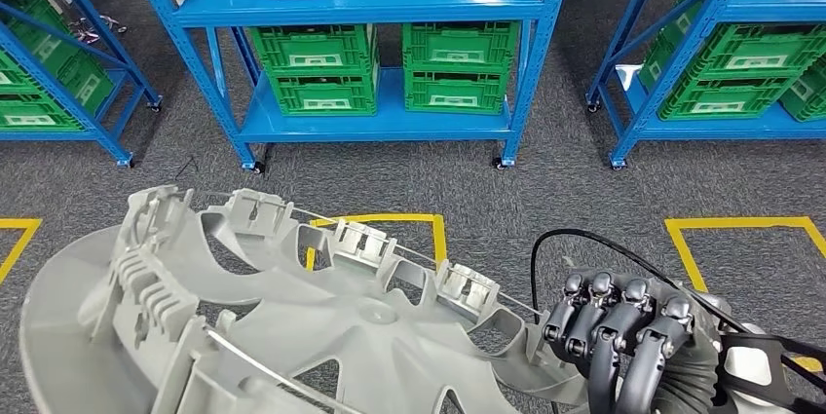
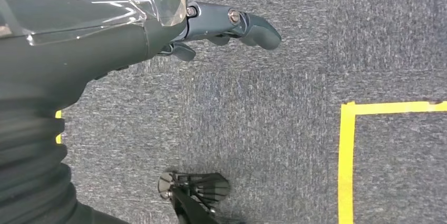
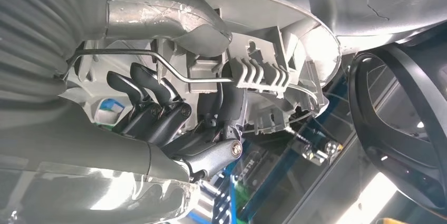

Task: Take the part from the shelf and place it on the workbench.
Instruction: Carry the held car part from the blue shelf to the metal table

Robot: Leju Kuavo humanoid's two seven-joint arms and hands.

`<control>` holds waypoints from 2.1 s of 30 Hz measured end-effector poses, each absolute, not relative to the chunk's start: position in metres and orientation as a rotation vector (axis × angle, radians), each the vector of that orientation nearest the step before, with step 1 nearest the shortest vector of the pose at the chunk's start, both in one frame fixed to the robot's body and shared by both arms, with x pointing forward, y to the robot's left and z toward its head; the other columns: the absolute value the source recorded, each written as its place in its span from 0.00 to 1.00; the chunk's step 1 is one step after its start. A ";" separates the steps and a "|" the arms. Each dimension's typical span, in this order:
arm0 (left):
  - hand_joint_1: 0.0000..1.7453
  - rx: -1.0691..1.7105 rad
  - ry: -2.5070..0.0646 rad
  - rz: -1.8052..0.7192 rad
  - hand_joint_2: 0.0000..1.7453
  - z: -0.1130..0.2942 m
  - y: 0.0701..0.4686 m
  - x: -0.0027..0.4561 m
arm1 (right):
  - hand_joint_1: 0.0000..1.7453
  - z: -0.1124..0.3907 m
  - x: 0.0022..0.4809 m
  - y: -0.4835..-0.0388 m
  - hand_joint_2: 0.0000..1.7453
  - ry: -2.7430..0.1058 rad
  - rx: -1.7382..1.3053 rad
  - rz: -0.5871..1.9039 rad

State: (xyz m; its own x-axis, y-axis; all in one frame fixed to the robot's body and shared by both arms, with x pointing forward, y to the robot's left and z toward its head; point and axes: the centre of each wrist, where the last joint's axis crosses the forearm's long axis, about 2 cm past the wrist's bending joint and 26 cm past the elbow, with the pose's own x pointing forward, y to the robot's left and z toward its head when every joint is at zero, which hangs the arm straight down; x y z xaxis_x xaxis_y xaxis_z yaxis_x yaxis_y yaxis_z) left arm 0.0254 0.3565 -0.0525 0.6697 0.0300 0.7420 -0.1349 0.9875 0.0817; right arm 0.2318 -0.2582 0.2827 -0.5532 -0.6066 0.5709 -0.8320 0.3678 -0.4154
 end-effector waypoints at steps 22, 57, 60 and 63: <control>0.00 0.100 -0.795 0.075 1.00 -0.052 0.356 0.020 | 0.99 0.286 0.237 -0.259 1.00 -2.315 1.273 0.993; 0.00 0.098 -0.778 -0.009 1.00 -0.055 0.360 0.022 | 0.99 0.271 0.222 -0.265 1.00 -2.308 1.245 0.926; 0.00 0.094 -0.779 -0.006 1.00 -0.053 0.361 0.023 | 0.99 0.272 0.222 -0.266 1.00 -2.314 1.259 0.924; 0.00 0.093 -0.781 -0.007 1.00 -0.052 0.362 0.023 | 0.99 0.274 0.223 -0.265 1.00 -2.320 1.264 0.925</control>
State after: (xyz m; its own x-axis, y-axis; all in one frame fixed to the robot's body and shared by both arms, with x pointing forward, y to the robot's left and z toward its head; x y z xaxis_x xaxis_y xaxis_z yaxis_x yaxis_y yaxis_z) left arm 0.0229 0.3621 -0.0518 0.7104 -0.0406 0.7026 -0.0281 0.9959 0.0859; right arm 0.2233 -0.2653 0.2740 -0.5461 -0.6160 0.5678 -0.8377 0.3920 -0.3803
